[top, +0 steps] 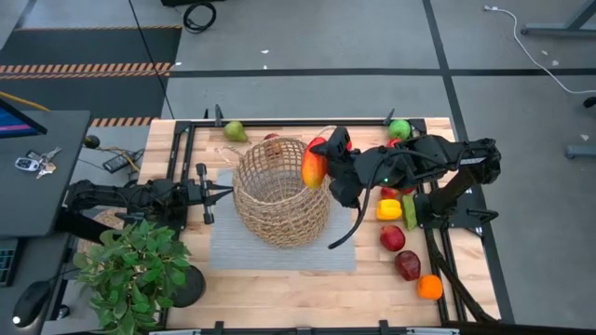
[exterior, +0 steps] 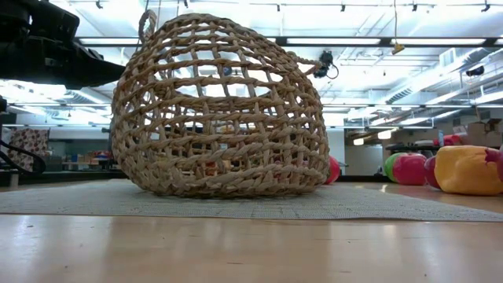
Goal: Build produce basket
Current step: Put the red mango into the brown basket
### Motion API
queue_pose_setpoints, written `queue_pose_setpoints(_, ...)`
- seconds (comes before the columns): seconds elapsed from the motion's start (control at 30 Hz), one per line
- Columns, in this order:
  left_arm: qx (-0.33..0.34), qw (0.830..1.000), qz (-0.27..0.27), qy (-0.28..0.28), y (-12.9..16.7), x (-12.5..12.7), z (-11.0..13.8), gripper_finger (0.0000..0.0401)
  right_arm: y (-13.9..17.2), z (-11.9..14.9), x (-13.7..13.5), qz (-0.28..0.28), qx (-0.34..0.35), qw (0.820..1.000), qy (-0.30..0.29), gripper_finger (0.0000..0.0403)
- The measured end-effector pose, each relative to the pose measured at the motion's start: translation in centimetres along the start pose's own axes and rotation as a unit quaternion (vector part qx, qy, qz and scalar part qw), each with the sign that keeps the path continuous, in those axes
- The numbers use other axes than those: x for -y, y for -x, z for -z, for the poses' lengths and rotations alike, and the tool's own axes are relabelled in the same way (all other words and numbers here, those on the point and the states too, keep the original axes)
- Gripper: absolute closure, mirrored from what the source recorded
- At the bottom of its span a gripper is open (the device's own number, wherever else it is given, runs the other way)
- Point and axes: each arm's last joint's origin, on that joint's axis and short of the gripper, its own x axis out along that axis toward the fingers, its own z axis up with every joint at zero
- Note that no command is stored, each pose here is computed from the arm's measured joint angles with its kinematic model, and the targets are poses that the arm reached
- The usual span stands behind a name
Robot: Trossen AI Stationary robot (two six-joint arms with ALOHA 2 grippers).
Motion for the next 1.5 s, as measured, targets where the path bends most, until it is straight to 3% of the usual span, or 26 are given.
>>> queue_pose_setpoints(0.13,0.0,1.0,0.0,0.0,0.0,0.0,0.0,0.0371,-0.5,0.0,0.6,-0.003,0.034,0.986,-0.162,0.0105)
queue_pose_setpoints(0.3,0.0,1.0,0.0,0.0,0.0,0.0,0.0,0.0365,-1.1,0.5,1.7,0.005,0.056,0.923,-0.382,0.0105)
queue_pose_setpoints(0.47,0.0,1.0,0.0,0.0,0.0,0.0,0.0,0.037,-2.3,1.2,1.8,0.01,0.041,0.876,-0.481,0.0105)
queue_pose_setpoints(0.7,0.0,1.0,0.0,0.0,0.0,0.0,0.0,0.0371,-7.0,2.8,0.6,0.021,0.012,0.819,-0.574,0.0105)
queue_pose_setpoints(0.9,0.0,1.0,0.0,0.0,0.0,0.0,0.0,0.0365,-12.3,4.8,-0.8,-0.051,-0.029,0.765,-0.641,0.0108)
queue_pose_setpoints(1.1,0.0,1.0,0.0,0.0,0.0,0.0,0.0,0.0372,-16.9,6.6,-2.0,-0.098,-0.069,0.751,-0.65,0.0109)
queue_pose_setpoints(1.3,0.0,1.0,0.0,0.0,0.0,0.0,0.0,0.037,-20.6,8.9,-1.9,-0.15,-0.084,0.717,-0.676,0.0109)
queue_pose_setpoints(1.5,0.0,1.0,0.0,0.0,0.0,0.0,0.0,0.0366,-23.5,9.5,-2.7,-0.205,-0.121,0.705,-0.668,0.0109)
